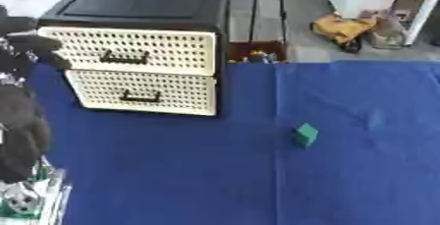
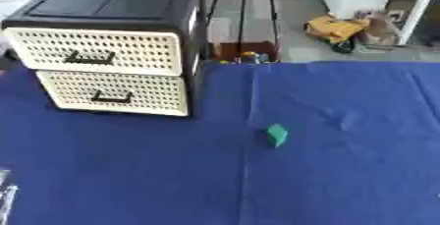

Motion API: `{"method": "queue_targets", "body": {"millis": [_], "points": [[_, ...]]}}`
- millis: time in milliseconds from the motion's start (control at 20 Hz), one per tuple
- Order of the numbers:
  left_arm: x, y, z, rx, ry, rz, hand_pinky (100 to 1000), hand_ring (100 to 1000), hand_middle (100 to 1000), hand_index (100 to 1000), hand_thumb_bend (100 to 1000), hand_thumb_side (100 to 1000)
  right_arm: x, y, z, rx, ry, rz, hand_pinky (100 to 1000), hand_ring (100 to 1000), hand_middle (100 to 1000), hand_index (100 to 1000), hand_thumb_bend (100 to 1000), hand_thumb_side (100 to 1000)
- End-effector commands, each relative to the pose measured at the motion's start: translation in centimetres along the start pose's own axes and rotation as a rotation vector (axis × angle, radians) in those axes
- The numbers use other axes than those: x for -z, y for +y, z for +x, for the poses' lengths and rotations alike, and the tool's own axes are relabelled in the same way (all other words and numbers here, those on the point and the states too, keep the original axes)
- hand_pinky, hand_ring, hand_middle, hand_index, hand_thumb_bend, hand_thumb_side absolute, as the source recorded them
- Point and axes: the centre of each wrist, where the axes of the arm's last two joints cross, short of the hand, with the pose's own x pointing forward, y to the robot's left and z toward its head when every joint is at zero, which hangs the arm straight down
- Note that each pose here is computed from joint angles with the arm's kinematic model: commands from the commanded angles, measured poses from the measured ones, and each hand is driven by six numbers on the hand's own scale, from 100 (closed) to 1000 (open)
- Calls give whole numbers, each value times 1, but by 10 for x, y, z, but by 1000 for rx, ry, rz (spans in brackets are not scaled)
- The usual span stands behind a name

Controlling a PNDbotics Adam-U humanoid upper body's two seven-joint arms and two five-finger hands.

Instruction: Pick up objects from table and place into drawer.

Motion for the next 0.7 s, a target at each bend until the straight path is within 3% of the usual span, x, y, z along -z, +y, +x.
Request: {"method": "queue_targets", "body": {"millis": [50, 250, 550, 600, 650, 700], "points": [[6, 0, 5, 0, -29, -10, 409, 544, 619, 789, 308, 927, 7, -2, 4, 8, -28, -3, 661, 632, 506, 758, 100, 876], [18, 11, 5, 60, -73, -78, 409, 547, 626, 801, 302, 902, 7, -3, 4, 6, -29, 1, 661, 632, 507, 758, 100, 876], [52, 40, 11, 257, -174, -279, 396, 547, 628, 827, 292, 847, 7, -4, 3, -3, -29, 12, 661, 632, 506, 758, 100, 876], [57, 43, 13, 275, -172, -307, 392, 545, 626, 835, 227, 845, 7, -4, 3, -4, -29, 13, 660, 632, 506, 758, 100, 892], [61, 47, 15, 293, -166, -336, 390, 546, 632, 849, 299, 832, 7, -5, 3, -4, -30, 14, 660, 631, 506, 758, 100, 874], [66, 50, 16, 313, -162, -361, 390, 546, 634, 856, 302, 827, 7, -5, 3, -4, -31, 15, 660, 631, 507, 758, 100, 874]]}}
